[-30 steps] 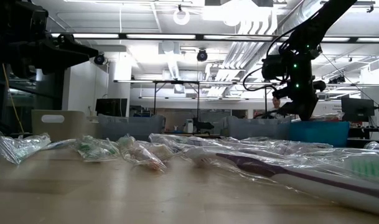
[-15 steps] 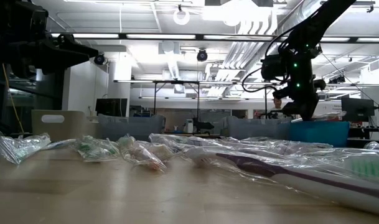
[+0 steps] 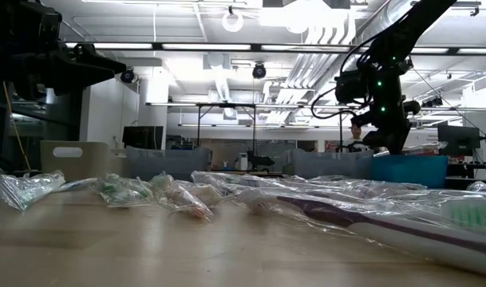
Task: Pick & Place Toothbrushes
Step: Put the orange toothbrush into the blue bin
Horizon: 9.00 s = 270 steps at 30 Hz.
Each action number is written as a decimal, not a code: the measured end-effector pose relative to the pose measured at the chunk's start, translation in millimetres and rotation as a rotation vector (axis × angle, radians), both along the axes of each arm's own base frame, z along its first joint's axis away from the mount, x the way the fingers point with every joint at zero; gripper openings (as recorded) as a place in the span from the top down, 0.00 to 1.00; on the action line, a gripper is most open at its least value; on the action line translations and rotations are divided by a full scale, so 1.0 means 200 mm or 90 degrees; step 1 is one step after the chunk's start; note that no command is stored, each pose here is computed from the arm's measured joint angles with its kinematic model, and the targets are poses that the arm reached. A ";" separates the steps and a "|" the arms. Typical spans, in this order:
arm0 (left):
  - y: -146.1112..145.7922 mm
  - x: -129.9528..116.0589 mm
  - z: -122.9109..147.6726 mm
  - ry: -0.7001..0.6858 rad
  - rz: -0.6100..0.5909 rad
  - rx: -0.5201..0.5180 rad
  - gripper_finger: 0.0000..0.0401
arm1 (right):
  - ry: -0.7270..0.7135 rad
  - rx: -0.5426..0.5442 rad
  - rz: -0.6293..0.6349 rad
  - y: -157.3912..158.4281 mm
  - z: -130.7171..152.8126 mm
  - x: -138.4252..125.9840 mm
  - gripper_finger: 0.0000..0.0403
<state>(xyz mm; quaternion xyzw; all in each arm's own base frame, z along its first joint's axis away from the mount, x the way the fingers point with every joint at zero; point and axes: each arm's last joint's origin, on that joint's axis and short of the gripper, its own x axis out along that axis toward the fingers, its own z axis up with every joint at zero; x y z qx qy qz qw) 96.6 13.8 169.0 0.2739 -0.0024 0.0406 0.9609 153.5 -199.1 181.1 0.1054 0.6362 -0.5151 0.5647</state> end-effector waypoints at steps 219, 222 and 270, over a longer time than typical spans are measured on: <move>-0.24 1.17 -0.07 0.703 -0.413 0.270 0.57 | -0.692 -0.045 0.446 0.98 0.11 -0.01 0.63; -0.24 1.17 -0.07 0.696 -0.408 0.273 0.61 | -0.692 -0.045 0.446 0.98 0.11 -0.01 0.63; -0.29 1.22 -0.13 0.651 -0.466 0.225 0.91 | -0.683 -0.041 0.444 0.98 0.10 -0.02 0.63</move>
